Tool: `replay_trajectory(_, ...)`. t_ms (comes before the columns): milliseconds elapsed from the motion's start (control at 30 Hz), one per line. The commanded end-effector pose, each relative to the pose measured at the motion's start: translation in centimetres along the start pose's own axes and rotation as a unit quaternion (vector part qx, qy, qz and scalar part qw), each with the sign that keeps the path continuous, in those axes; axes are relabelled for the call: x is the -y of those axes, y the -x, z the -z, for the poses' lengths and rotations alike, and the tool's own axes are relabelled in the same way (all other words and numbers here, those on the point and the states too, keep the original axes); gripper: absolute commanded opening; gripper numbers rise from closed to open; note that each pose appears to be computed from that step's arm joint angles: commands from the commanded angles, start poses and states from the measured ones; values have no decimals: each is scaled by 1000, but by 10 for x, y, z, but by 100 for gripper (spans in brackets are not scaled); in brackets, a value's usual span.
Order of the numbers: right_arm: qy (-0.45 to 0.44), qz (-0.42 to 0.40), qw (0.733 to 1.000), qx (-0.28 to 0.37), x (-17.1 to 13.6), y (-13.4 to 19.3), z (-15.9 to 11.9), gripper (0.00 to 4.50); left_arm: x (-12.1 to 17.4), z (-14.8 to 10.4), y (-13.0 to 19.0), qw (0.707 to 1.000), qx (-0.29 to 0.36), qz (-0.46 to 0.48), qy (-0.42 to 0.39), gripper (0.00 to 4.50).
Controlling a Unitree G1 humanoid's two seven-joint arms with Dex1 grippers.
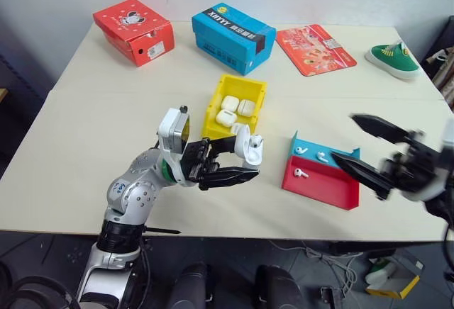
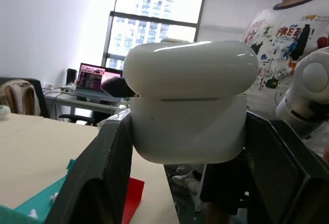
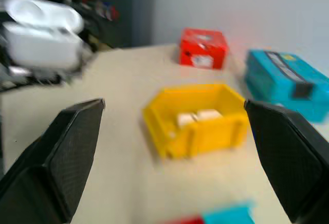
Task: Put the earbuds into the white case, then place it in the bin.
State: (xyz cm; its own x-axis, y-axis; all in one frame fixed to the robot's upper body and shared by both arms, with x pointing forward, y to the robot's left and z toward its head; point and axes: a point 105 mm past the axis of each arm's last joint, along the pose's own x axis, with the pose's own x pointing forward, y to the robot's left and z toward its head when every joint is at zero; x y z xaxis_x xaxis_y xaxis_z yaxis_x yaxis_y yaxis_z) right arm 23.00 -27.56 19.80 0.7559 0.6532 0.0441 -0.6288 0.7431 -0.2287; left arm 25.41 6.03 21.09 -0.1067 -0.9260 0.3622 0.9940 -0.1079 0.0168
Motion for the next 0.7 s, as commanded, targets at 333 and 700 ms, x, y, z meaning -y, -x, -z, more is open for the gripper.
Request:
replay_trajectory(333,119,113,966,-202,70,68,44,446,7,-4,7,999,-1,-31,-33,280)
replay_trajectory(700,116,-87,966,-212,37,-61,-1,446,7,-1,2,999,0,-30,-34,280)
